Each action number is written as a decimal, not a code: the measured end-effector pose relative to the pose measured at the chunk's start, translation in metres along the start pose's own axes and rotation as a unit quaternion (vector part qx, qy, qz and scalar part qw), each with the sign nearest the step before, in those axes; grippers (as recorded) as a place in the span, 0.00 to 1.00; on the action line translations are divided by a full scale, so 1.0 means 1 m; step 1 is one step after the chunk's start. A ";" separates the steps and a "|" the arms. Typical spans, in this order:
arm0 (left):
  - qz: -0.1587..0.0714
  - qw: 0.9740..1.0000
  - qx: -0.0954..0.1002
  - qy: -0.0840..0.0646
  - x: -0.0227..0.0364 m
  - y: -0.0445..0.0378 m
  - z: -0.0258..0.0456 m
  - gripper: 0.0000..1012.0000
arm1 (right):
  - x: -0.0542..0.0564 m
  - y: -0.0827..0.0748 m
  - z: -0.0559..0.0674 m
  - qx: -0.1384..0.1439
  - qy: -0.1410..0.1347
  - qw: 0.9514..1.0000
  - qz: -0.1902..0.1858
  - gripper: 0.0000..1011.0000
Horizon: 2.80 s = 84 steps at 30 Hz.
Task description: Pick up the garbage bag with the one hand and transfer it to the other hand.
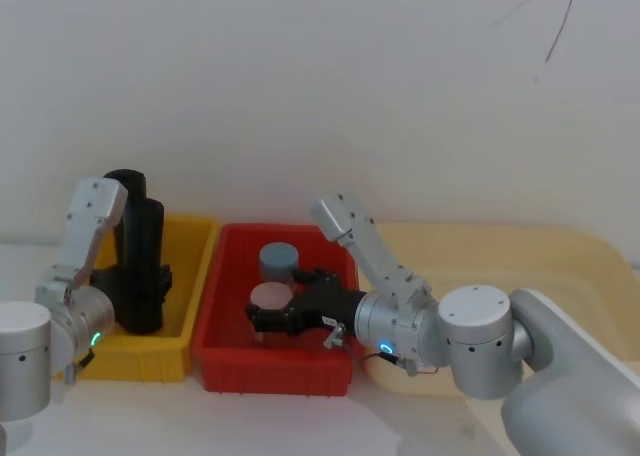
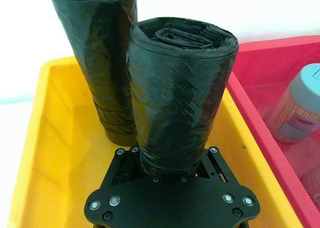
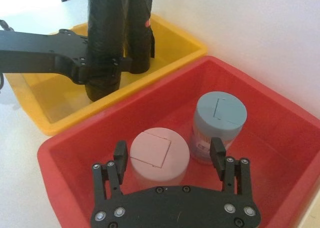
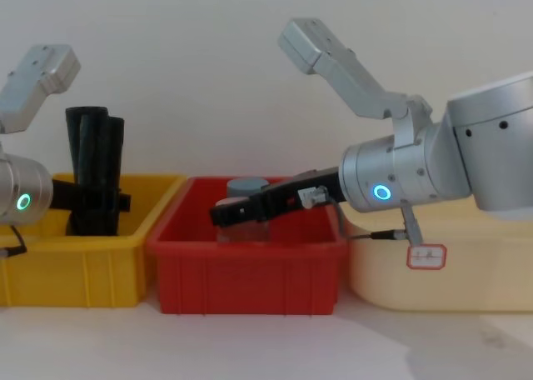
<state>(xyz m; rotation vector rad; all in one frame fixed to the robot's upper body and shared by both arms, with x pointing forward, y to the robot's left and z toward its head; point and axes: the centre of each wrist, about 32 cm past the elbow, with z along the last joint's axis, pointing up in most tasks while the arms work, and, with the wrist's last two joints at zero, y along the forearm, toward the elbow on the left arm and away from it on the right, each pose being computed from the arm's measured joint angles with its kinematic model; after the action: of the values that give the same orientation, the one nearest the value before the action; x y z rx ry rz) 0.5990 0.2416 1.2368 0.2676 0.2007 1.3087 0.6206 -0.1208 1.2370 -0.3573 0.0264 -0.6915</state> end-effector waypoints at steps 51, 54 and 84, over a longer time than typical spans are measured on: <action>0.000 1.000 0.000 0.000 0.0000 0.0000 0.0000 0.42 | 0.009 0.007 -0.009 -0.016 0.034 0.999 0.009 0.66; 0.000 1.000 0.000 0.000 0.0000 0.0000 0.0000 0.42 | 0.009 0.007 -0.009 -0.016 0.034 0.999 0.009 0.66; 0.000 1.000 0.000 0.000 0.0000 0.0000 0.0000 0.42 | 0.003 -0.078 0.005 0.103 0.006 0.990 -0.095 0.66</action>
<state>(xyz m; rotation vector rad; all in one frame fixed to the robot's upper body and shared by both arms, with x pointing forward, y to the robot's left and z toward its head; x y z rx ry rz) 0.5990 0.2416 1.2368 0.2677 0.2008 1.3088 0.5752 -0.1767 1.2679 -0.1578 -0.0679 -0.8775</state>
